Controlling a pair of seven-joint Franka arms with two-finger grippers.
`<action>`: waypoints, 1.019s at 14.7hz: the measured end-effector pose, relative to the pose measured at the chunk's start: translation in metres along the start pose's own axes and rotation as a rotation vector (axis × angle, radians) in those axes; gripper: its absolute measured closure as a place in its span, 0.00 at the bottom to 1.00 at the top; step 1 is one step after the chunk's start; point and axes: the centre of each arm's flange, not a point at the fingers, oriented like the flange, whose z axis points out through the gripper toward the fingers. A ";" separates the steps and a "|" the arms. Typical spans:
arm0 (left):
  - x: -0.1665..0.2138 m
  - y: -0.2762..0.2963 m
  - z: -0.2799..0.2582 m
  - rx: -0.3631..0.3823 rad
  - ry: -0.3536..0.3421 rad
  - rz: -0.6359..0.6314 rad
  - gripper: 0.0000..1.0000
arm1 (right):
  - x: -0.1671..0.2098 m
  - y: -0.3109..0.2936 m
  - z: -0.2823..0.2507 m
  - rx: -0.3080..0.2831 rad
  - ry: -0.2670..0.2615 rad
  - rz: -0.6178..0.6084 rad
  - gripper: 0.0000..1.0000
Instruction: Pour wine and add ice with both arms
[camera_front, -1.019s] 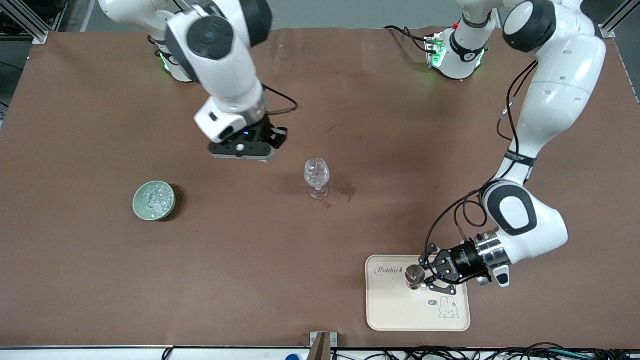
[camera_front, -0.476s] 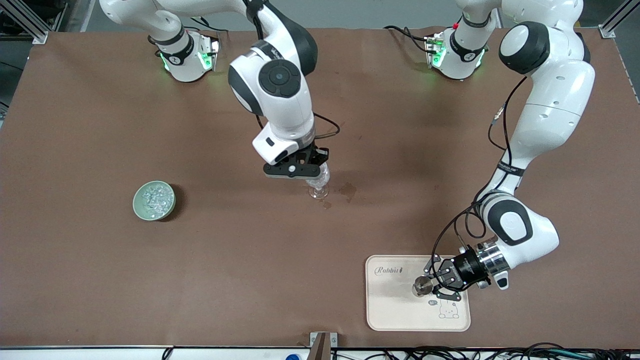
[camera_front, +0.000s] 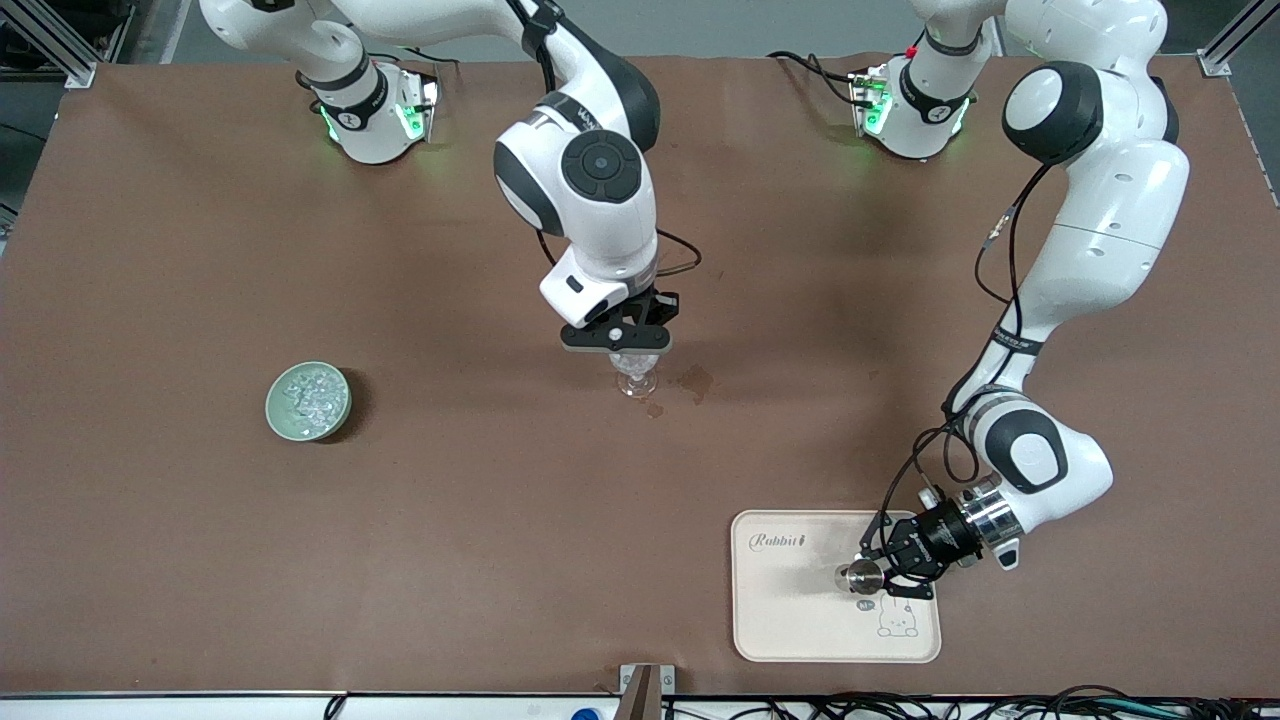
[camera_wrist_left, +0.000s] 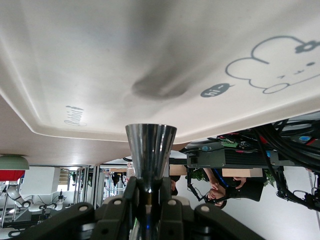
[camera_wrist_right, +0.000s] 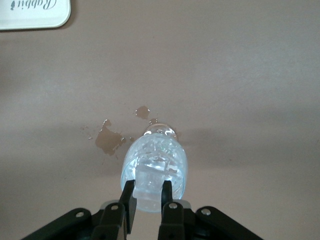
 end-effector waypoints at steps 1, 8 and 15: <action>0.004 -0.001 0.000 0.001 0.003 -0.004 0.79 | -0.002 -0.002 0.000 0.000 0.000 -0.003 0.76; 0.031 0.004 -0.010 0.003 -0.006 -0.019 0.77 | -0.010 -0.010 0.010 -0.012 -0.010 -0.019 0.76; 0.023 0.007 -0.012 0.005 -0.005 0.003 0.21 | -0.008 -0.008 0.021 -0.035 -0.008 -0.025 0.70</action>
